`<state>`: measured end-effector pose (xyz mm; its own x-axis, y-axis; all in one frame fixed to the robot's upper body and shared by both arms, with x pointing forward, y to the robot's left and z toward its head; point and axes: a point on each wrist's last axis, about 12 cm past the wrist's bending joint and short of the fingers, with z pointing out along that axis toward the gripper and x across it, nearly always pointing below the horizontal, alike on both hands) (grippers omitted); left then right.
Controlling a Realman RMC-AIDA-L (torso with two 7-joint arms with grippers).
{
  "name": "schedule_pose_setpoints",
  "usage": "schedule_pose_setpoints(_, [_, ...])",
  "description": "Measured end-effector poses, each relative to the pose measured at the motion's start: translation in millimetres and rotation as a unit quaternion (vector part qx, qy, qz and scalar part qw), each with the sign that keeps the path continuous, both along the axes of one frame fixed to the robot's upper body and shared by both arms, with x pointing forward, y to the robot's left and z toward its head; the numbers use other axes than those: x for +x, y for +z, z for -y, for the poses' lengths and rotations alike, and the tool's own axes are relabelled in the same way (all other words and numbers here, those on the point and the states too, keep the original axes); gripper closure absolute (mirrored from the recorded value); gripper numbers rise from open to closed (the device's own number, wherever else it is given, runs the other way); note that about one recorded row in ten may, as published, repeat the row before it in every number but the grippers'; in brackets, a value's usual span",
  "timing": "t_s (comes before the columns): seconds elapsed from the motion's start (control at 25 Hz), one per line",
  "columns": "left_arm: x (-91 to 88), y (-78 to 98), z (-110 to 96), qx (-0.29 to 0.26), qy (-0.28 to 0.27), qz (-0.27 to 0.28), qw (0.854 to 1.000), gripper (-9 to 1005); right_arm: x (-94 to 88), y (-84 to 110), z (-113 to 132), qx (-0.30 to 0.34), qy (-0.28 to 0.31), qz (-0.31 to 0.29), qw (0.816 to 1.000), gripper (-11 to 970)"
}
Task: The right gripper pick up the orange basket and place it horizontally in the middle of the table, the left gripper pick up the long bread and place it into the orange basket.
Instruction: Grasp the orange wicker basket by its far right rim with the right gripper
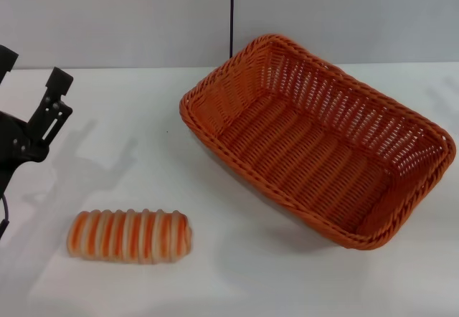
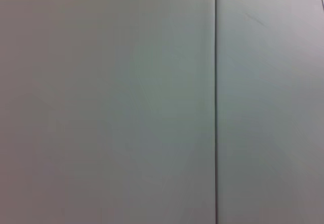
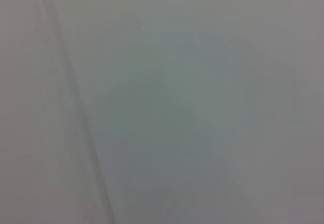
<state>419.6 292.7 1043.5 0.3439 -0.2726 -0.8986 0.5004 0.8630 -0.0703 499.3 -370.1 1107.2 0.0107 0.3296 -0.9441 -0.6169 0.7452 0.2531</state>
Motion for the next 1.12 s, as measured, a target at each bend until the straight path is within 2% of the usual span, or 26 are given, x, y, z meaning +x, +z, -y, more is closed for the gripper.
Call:
schedule_pose_setpoints(0.16, [-0.3,-0.9,1.3,0.002,-0.006,-0.004,1.0,183,9.0,18.5,-3.3,-0.024,0.053,-0.012,0.998,472])
schedule_pose_setpoints(0.32, [-0.3,-2.8,1.8,0.006,-0.007,-0.011,1.0,185,15.6,29.5,-6.1,-0.049,0.08,-0.022,0.995,472])
schedule_pose_setpoints(0.4, [-0.2,-5.4,1.8,0.008,-0.005,-0.023,1.0,186,30.0,48.1,-9.0,-0.067,0.116,-0.062,0.989,472])
schedule_pose_setpoints(0.52, [-0.4,-5.5,1.6,0.008,-0.004,-0.023,1.0,187,34.3,53.7,-9.1,-0.072,0.124,-0.075,0.987,472])
schedule_pose_setpoints(0.56, [-0.3,-5.8,1.4,0.009,-0.004,-0.025,1.0,188,43.6,64.8,-9.7,-0.089,0.138,-0.101,0.981,472])
schedule_pose_setpoints(0.6, [-0.3,-5.8,1.4,0.009,-0.004,-0.025,1.0,188,43.6,64.8,-9.7,-0.089,0.138,-0.101,0.981,472])
schedule_pose_setpoints(0.76, [1.5,-7.5,2.4,0.011,-0.003,-0.033,0.999,190,65.3,84.5,-14.0,-0.15,0.158,-0.17,0.961,472])
schedule_pose_setpoints(1.12, [2.7,-9.5,4.9,0.015,-0.011,-0.041,0.999,194,87.3,104.7,-22.2,-0.207,0.165,-0.221,0.939,472])
